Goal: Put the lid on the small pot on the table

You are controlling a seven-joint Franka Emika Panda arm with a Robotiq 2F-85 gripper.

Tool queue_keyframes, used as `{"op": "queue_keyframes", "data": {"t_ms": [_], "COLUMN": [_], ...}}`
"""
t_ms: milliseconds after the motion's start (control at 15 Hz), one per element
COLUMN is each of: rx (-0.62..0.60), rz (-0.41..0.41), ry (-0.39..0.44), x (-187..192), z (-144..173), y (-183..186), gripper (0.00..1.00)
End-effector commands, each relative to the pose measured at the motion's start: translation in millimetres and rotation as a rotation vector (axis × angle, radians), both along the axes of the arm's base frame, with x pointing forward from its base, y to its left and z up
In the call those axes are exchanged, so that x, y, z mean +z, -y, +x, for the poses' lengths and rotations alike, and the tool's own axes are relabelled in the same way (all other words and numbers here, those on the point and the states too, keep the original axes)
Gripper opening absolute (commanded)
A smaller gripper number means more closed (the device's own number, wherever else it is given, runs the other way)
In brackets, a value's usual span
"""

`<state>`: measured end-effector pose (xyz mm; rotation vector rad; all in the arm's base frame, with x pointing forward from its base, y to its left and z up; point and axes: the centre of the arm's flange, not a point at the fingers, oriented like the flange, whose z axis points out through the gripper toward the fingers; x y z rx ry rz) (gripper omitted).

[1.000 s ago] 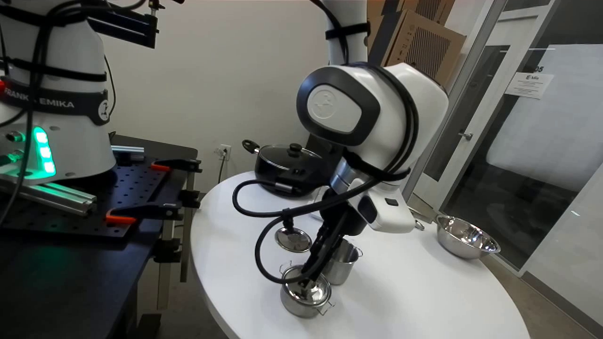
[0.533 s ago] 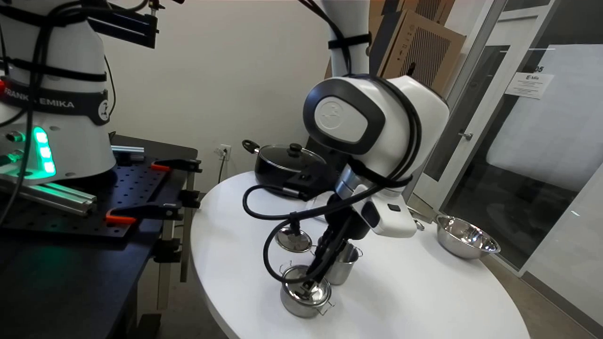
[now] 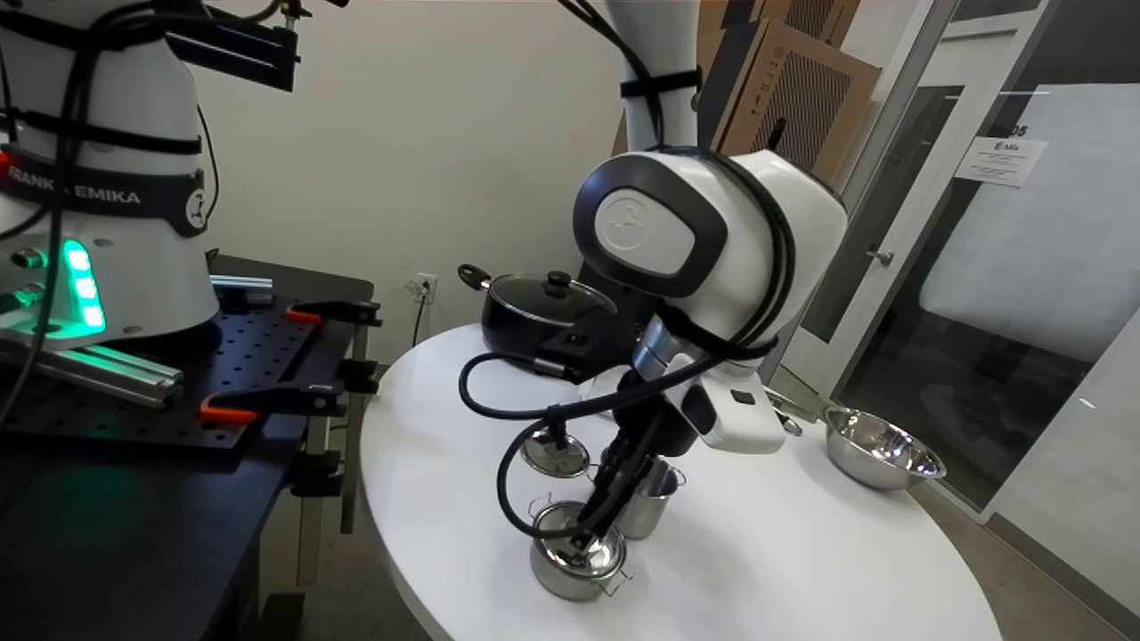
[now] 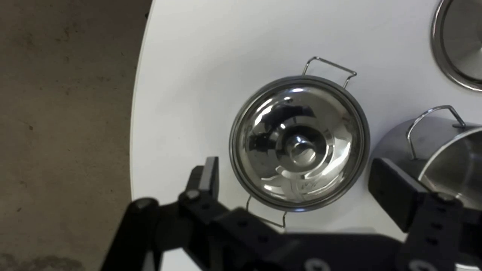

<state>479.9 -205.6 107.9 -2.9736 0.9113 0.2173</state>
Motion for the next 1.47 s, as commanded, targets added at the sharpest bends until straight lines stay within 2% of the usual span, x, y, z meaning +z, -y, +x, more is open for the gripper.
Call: {"op": "queue_keyframes", "data": {"t_ms": [0,333,400,467,533,667,867,1067,1133,1200,1400], "rx": [0.012,0.019,0.016,0.012,0.015,0.009,0.003,-0.003,-0.003,-0.002,0.002], "rz": [0.004,0.016,0.021,0.022,0.026,0.029,0.03,0.029,0.026,0.027,0.029], "ry": [-0.001,-0.034,-0.037,-0.037,-0.042,-0.038,-0.03,-0.022,-0.02,-0.02,-0.018], "x": [-8.4,-29.3,-32.2,-33.9,-34.7,-34.0,-30.0,-26.9,-27.3,-27.6,-28.7], "z": [-0.7,-3.3,-3.3,-3.2,-2.8,-2.2,-1.2,0.1,0.8,1.3,2.9], "y": [-0.2,-12.8,-14.4,-15.2,-15.1,-13.4,-9.5,-6.4,-6.8,-7.3,-11.0], "gripper": [1.0,1.0,0.94,0.74,0.67,0.91,1.0,1.0,0.89,0.73,0.52]}}
